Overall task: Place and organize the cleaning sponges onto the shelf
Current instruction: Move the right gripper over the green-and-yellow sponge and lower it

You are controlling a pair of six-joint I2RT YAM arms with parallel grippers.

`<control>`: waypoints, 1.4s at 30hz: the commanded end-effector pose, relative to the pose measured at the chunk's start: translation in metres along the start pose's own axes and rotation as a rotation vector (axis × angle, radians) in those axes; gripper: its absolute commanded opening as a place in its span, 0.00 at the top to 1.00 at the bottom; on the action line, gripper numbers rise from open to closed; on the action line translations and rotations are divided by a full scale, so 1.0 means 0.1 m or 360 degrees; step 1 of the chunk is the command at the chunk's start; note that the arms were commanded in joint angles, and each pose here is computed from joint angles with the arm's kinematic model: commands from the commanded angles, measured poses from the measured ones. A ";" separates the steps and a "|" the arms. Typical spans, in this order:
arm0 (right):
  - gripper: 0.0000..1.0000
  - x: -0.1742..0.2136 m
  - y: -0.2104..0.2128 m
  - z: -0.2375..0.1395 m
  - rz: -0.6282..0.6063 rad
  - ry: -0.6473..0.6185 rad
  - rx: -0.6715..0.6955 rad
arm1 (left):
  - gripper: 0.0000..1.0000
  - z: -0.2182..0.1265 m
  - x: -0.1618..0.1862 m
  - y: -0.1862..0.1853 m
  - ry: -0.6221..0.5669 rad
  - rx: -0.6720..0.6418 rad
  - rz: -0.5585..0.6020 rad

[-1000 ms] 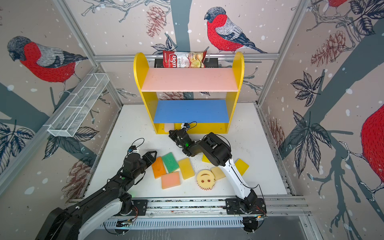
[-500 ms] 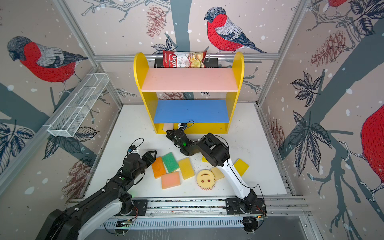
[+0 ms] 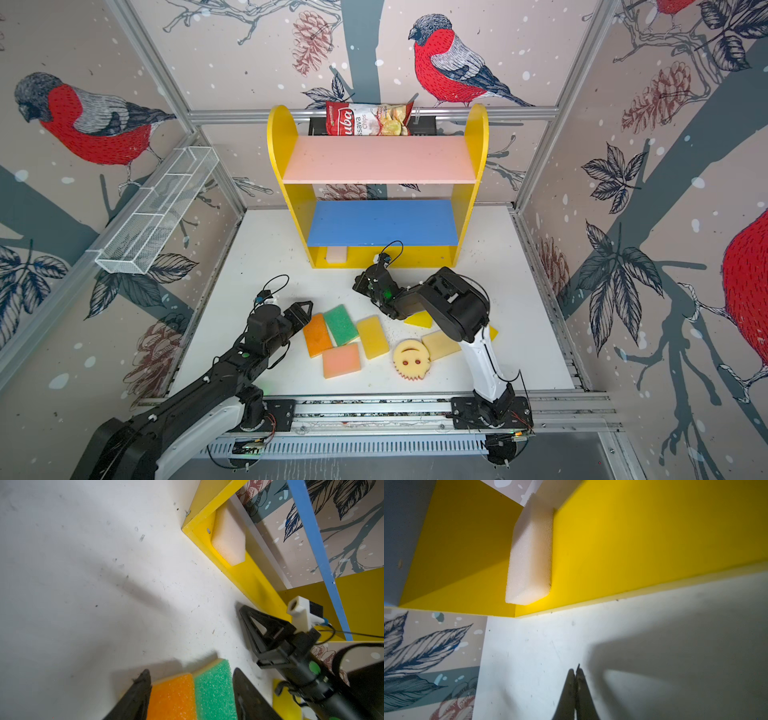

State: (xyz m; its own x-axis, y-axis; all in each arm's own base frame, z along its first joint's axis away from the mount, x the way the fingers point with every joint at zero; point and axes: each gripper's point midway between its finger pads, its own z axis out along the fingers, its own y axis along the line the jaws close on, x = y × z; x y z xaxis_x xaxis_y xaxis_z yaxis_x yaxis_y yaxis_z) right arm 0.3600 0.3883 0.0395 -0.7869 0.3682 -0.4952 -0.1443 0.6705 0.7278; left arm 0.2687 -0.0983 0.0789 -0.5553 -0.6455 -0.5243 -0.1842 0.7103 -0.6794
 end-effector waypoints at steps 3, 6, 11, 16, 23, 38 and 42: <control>0.93 -0.18 -0.10 -0.49 -0.0285 -0.0082 0.0117 | 0.37 0.05 -0.17 -0.10 -0.0068 -0.0025 0.0102; 0.88 -0.23 -0.15 -0.70 -0.0368 -0.0079 0.0182 | 0.37 0.14 -0.21 -0.16 -0.0055 -0.0031 0.0125; 0.62 -0.06 -0.06 -0.93 -0.0597 0.0066 0.0149 | 0.38 0.33 -0.22 -0.25 0.0008 -0.0048 0.0151; 0.40 0.20 -0.03 -1.16 -0.0761 0.0215 0.0114 | 0.39 0.48 -0.22 -0.25 0.0053 -0.0109 0.0127; 0.35 0.59 -0.19 -1.38 -0.0843 0.0404 0.0117 | 0.40 0.58 -0.22 -0.30 0.0096 -0.0110 0.0108; 0.37 0.94 -0.19 -1.49 -0.0898 0.0375 0.0142 | 0.41 0.52 -0.15 -0.34 0.0152 -0.0064 0.0068; 0.35 0.84 -0.03 -1.49 -0.0962 0.0270 0.0143 | 0.41 0.43 -0.06 -0.23 0.0176 -0.0085 0.0051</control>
State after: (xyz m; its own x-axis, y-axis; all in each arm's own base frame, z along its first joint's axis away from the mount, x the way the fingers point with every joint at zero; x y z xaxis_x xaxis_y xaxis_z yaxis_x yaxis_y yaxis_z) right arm 0.1933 0.3144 0.0478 -0.7127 -0.2431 -0.6580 -0.5559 0.7678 0.3185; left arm 0.3192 -0.1254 0.0809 -0.6376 -0.5861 -0.5000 -0.1912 0.7491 -0.6342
